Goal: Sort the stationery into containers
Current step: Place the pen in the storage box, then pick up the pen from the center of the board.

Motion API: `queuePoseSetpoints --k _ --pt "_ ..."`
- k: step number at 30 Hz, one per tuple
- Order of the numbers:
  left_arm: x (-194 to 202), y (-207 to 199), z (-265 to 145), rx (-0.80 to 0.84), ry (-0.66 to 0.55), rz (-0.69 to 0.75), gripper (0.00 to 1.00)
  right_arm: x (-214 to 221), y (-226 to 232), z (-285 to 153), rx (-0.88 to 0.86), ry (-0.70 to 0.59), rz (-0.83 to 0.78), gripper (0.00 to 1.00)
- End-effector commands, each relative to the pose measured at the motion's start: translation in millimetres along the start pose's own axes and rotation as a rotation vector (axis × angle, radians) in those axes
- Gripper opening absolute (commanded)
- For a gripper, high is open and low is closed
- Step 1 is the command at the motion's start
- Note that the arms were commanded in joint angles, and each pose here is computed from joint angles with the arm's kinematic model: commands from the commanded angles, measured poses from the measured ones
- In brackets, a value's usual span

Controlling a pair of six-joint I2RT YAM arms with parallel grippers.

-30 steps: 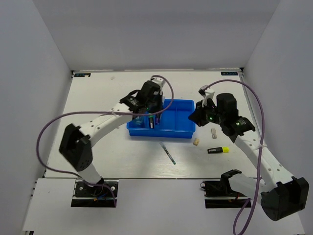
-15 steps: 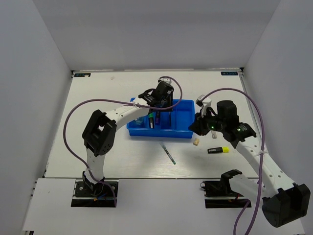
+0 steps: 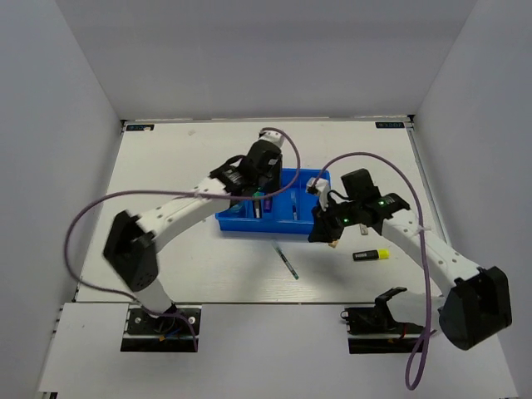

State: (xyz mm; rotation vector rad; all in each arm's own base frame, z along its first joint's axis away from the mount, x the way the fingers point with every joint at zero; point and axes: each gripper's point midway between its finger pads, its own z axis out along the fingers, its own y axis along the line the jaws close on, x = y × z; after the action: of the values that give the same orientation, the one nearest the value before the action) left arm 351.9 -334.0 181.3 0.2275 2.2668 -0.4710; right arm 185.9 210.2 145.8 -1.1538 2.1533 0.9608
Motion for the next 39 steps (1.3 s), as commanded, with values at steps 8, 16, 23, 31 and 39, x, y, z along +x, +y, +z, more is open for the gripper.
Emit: queuePoseSetpoints --k 8,16,23,31,39 --pt "47.3 117.2 -183.6 -0.16 -0.224 0.144 0.86 36.4 30.5 54.3 -0.072 0.286 -0.175 0.27" --pt "132.6 204.2 -198.7 -0.383 -0.212 0.108 0.9 44.7 12.6 100.7 0.111 0.388 -0.205 0.34" --pt "129.7 215.7 -208.5 -0.432 -0.246 0.107 0.9 47.8 -1.6 119.1 0.204 0.428 -0.214 0.39" --pt "133.4 217.9 -209.3 -0.43 -0.253 0.104 0.9 55.4 -3.0 129.3 0.214 0.463 -0.209 0.42" --pt "133.9 218.6 -210.4 -0.43 -0.255 0.1 0.9 74.6 -0.1 133.8 0.188 0.524 -0.18 0.34"
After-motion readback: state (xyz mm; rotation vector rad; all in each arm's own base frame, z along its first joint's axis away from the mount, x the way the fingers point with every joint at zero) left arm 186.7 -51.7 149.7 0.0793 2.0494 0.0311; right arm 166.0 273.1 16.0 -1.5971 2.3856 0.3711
